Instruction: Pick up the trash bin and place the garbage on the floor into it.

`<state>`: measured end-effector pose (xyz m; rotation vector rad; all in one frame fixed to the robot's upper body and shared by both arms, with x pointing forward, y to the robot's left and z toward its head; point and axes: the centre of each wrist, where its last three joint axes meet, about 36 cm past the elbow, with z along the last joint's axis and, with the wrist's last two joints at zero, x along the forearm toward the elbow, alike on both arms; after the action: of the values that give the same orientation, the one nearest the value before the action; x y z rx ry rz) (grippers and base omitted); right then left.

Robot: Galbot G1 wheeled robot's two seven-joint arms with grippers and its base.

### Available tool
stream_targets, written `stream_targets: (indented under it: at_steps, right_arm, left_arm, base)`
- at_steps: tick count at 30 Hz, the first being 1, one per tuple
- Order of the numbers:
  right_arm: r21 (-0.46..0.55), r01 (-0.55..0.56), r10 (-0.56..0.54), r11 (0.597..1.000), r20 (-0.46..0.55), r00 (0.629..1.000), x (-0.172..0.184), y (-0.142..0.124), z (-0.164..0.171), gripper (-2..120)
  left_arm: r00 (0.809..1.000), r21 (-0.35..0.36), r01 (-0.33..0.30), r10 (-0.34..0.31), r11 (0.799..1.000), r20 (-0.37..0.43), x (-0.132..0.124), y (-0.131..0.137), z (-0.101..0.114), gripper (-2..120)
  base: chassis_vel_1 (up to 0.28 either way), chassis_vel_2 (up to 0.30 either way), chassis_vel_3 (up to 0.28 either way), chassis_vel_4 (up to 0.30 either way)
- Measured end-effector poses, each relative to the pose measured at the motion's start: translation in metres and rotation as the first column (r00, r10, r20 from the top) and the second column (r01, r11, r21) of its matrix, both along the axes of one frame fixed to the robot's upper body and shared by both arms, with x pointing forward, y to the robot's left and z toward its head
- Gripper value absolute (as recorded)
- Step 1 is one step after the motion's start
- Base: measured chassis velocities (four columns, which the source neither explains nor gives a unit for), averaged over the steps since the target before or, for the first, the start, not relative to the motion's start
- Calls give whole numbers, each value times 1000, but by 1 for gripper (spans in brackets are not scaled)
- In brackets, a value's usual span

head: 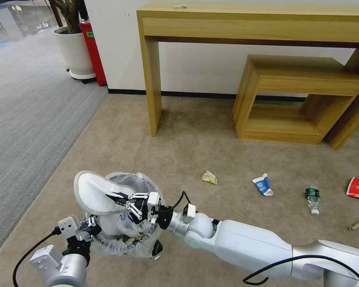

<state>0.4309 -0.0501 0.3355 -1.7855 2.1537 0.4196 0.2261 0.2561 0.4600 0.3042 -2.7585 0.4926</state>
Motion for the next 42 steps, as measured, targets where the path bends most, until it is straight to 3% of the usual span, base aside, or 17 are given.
stream_targets:
  at_steps: [3, 8, 10, 12, 23, 32, 37, 41, 42]
  right_arm:
    - [-9, 7, -6, 1000, 11, 1000, 2, -5, -5, 35]
    - [-10, 7, -7, 1000, 14, 1000, 3, -7, -5, 46]
    - [-6, 10, -10, 1000, 20, 1000, 5, -6, -4, 61]
    - [-3, 12, -12, 1000, 23, 1000, 6, -5, -3, 65]
    - [30, 92, -93, 995, 40, 995, 23, -12, 14, 61]
    - [56, 158, -160, 986, 33, 987, 22, -37, 36, 86]
    - [55, 207, -209, 977, 26, 978, 25, -50, 45, 89]
    - [47, 268, -268, 962, 11, 963, 28, -61, 54, 96]
    - [46, 331, -331, 943, 1, 944, 32, -73, 61, 99]
  left_arm:
    - [1000, -2, -4, 4, 1000, 2, 1, 0, -1, 1]
    - [1000, -3, -4, 4, 1000, -1, 1, 0, -2, 1]
    - [1000, -3, -5, 5, 1000, -5, 1, 0, -4, 1]
    - [1000, -4, -4, 4, 1000, -6, 1, 0, -5, 1]
    - [1000, 9, -10, 10, 1000, -20, 2, 5, -10, 1]
    - [999, 7, -20, 20, 1000, -39, 8, 9, -20, 1]
    - [998, 11, -22, 22, 1000, -50, 8, 11, -23, 1]
    - [999, 12, -17, 17, 1000, -51, 8, 11, -23, 1]
    - [999, 11, -11, 11, 1000, -51, 8, 10, -22, 1]
  base:
    - [0, 0, 0, 0]
    - [0, 0, 0, 0]
    - [0, 0, 0, 0]
    - [0, 0, 0, 0]
    - [0, 0, 0, 0]
    - [0, 0, 0, 0]
    - [0, 0, 0, 0]
    - [0, 0, 0, 0]
    - [0, 0, 0, 0]
